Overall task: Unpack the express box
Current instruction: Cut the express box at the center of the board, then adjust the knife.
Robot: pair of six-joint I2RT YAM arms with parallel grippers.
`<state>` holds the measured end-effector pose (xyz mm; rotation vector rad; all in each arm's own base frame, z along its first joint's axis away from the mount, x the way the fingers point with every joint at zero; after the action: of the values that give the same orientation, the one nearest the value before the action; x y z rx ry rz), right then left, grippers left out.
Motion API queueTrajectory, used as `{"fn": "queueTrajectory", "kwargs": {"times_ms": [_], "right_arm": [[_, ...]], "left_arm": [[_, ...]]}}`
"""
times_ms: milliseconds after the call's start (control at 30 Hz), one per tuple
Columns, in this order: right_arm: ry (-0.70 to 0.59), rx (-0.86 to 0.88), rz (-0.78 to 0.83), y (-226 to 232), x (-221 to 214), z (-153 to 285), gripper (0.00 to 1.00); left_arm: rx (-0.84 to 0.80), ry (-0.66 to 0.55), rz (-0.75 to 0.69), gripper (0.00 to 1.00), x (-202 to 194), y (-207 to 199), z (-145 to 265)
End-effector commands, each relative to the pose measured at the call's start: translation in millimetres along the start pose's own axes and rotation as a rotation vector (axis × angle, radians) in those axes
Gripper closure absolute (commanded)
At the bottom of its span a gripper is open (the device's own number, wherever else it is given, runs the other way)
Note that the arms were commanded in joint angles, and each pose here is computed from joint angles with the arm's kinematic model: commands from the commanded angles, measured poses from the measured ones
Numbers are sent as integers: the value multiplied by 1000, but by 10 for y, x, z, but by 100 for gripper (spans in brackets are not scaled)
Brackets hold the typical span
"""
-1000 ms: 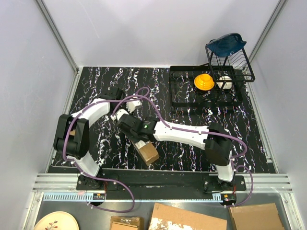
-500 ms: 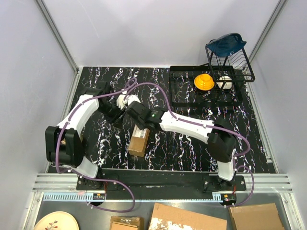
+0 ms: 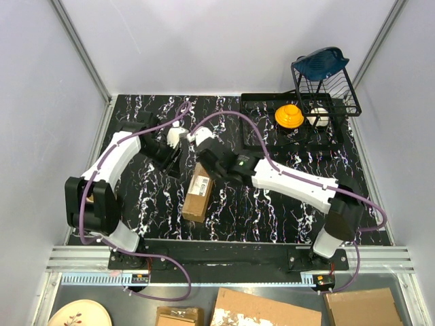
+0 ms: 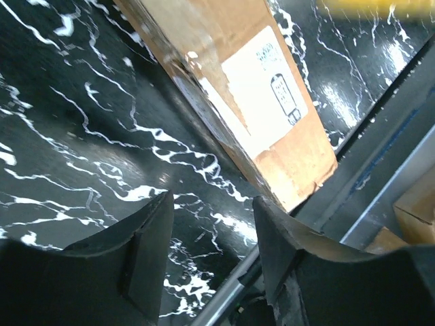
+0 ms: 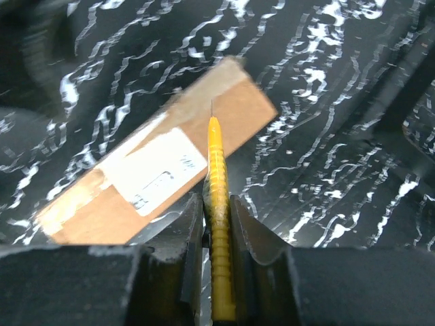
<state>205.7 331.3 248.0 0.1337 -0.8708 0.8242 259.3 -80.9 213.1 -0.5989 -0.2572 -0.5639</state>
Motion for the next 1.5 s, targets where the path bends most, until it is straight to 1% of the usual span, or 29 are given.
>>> {"fn": "queueTrajectory", "kwargs": {"times_ms": [0, 33, 100, 167, 200, 233, 300, 333, 367, 400, 433, 467, 500, 533, 567, 600, 633, 700, 767, 833, 900, 933, 1033, 1067, 1167, 1233, 1367, 1400, 1467], "right_arm": [[-19, -155, -99, -549, -116, -291, 100], [-38, -151, -106, -582, -102, -357, 100], [-106, -174, -73, -620, 10, -560, 100], [-105, -178, -42, -632, 46, -747, 100], [-126, -170, -41, -637, 131, -756, 100], [-115, -150, -35, -621, 127, -759, 100], [-119, -117, -55, -622, 140, -602, 100], [-122, -45, -68, -567, 119, -508, 100], [-182, 9, -83, -592, 197, -227, 100], [-180, 57, -93, -563, 134, -123, 100], [-164, 143, -116, -507, 96, 24, 100], [-223, 190, -125, -531, 159, 329, 100], [-230, 222, -137, -528, 116, 458, 100], [-243, 344, -133, -456, 96, 636, 100], [-297, 402, -134, -465, 108, 901, 100], [-303, 455, -136, -443, 82, 1011, 100], [-291, 563, -118, -376, 37, 1135, 100], [-298, 613, -118, -374, 23, 1317, 100], [-270, 703, -98, -325, -31, 1422, 100], [-252, 784, -78, -270, -38, 1469, 100], [-241, 813, -51, -224, -23, 1513, 100], [-205, 808, -30, -207, -58, 1485, 100], [-195, 817, 30, -142, -45, 1554, 100], [-211, 813, 47, -139, -2, 1593, 100], [-203, 780, 79, -135, 30, 1628, 100], [-203, 764, 97, -121, 41, 1656, 100], [-248, 715, 148, -116, 121, 1749, 100], [-255, 694, 154, -127, 128, 1753, 100], [-262, 688, 165, -100, 135, 1760, 100]], "left_arm": [[-79, -16, 3, 46, -167, -204, 74], [-82, -26, -18, 43, -192, -257, 113], [-96, -5, -51, 41, -282, -317, 97], [-98, 17, -83, 41, -346, -387, 68], [-91, 33, -85, 40, -383, -395, 48], [-62, 34, -93, 40, -393, -400, 72], [-18, -6, -123, 34, -316, -422, 190], [9, -45, -154, 30, -281, -457, 291], [19, -80, -186, 24, -230, -494, 371], [7, -142, -240, 22, -115, -586, 506], [2, -192, -306, 19, -70, -661, 617], [-2, -246, -364, 15, 8, -755, 746], [-51, -286, -416, 13, 29, -843, 800], [-61, -334, -501, 9, 12, -926, 895], [-74, -372, -547, 3, 13, -980, 941], [-121, -399, -571, 1, -10, -1039, 931], [-136, -431, -599, 1, -48, -1115, 982], [-183, -437, -629, 1, -67, -1266, 1023], [-242, -398, -679, 1, -109, -1455, 1082], [-289, -365, -707, 1, -138, -1546, 1096], [-313, -387, -763, 1, -115, -1661, 1185], [-329, -388, -785, 1, -139, -1694, 1212], [-372, -375, -848, 1, -200, -1777, 1194], [-395, -346, -853, 1, -226, -1780, 1111], [-451, -295, -859, 1, -240, -1791, 995], [-526, -242, -849, 1, -259, -1819, 905], [-608, -181, -784, 1, -224, -1775, 692], [-628, -180, -755, 3, -210, -1781, 668], [-632, -205, -755, 10, -123, -1787, 645]]}}
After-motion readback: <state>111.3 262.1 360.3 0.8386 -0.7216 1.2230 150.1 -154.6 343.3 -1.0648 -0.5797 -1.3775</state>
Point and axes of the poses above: each gripper's point midway between its finger pads, its own z axis back along the fingers, its own y axis along the line the jaws close on, x = y × z, the point moved 9 cm from there along z, back along the fingers, and after that the axes turned 9 degrees about z, right-handed, at the moved point
